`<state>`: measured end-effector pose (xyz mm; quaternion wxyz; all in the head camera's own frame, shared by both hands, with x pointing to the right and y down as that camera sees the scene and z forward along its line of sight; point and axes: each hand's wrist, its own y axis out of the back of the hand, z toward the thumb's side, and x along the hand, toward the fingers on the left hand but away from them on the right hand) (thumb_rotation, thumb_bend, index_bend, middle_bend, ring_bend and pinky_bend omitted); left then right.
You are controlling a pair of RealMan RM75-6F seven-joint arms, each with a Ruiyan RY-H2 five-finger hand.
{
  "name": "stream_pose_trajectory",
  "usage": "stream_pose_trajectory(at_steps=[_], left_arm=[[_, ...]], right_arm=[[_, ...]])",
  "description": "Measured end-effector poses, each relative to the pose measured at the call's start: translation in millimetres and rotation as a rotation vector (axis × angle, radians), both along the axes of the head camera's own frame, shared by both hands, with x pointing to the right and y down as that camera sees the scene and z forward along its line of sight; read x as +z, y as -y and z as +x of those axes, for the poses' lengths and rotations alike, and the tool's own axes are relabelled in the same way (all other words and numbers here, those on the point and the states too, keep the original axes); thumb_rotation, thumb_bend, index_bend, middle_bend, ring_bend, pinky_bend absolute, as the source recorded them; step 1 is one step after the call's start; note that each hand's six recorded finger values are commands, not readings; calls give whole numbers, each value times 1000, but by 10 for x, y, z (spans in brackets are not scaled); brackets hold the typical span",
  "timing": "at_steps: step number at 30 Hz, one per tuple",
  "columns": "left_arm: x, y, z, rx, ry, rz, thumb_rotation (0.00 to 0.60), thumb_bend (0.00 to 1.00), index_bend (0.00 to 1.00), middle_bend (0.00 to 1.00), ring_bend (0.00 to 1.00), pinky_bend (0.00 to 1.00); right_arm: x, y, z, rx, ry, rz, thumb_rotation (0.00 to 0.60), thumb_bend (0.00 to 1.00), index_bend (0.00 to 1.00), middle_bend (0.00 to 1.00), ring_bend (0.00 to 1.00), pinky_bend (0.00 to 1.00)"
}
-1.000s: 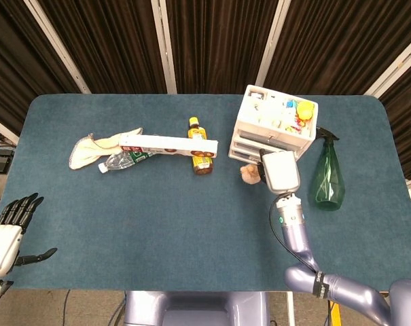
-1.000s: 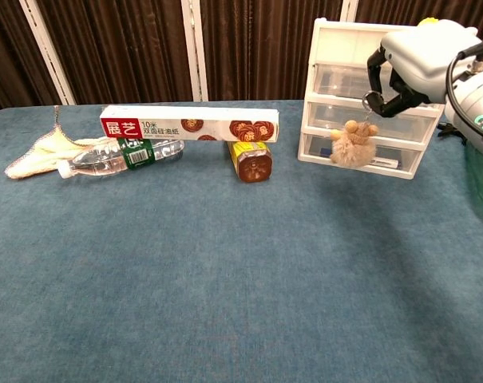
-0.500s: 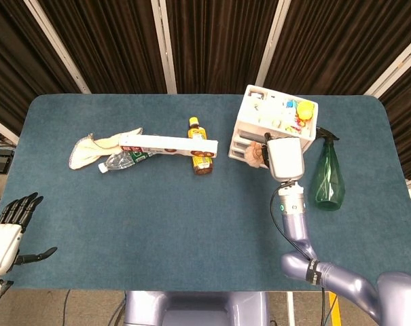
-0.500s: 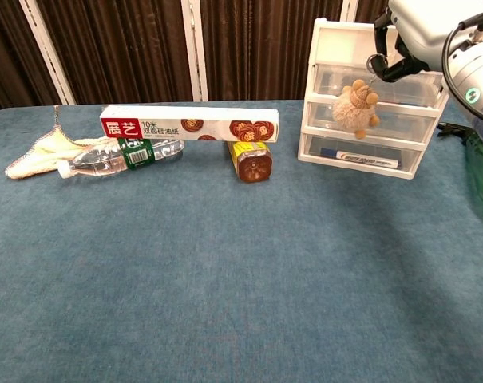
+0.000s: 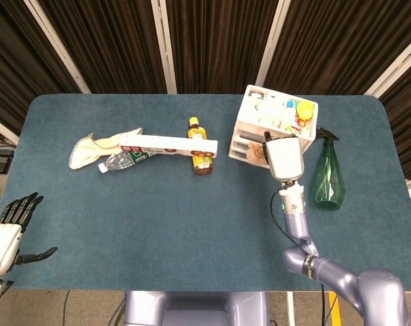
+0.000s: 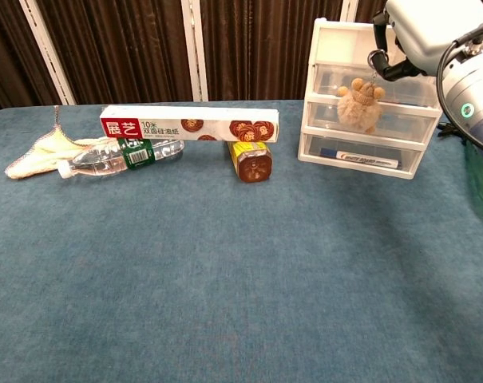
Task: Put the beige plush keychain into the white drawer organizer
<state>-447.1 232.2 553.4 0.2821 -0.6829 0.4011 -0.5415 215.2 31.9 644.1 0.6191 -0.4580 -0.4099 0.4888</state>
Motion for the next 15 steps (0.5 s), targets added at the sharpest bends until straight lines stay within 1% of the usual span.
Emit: stream_pose_trajectory(at_steps=[7,15], left_arm=[[-5,2,2,-2,-5,-1,529,44,0,0,0,0],[-1,-5,8,-4,-8,-9,530,43,0,0,0,0]], right_arm=[[-3,58,9,0,-4,32,600,478,667,1000,1000,891],[5,111,91,11,-27,45,600,479,671,1000,1000,891]])
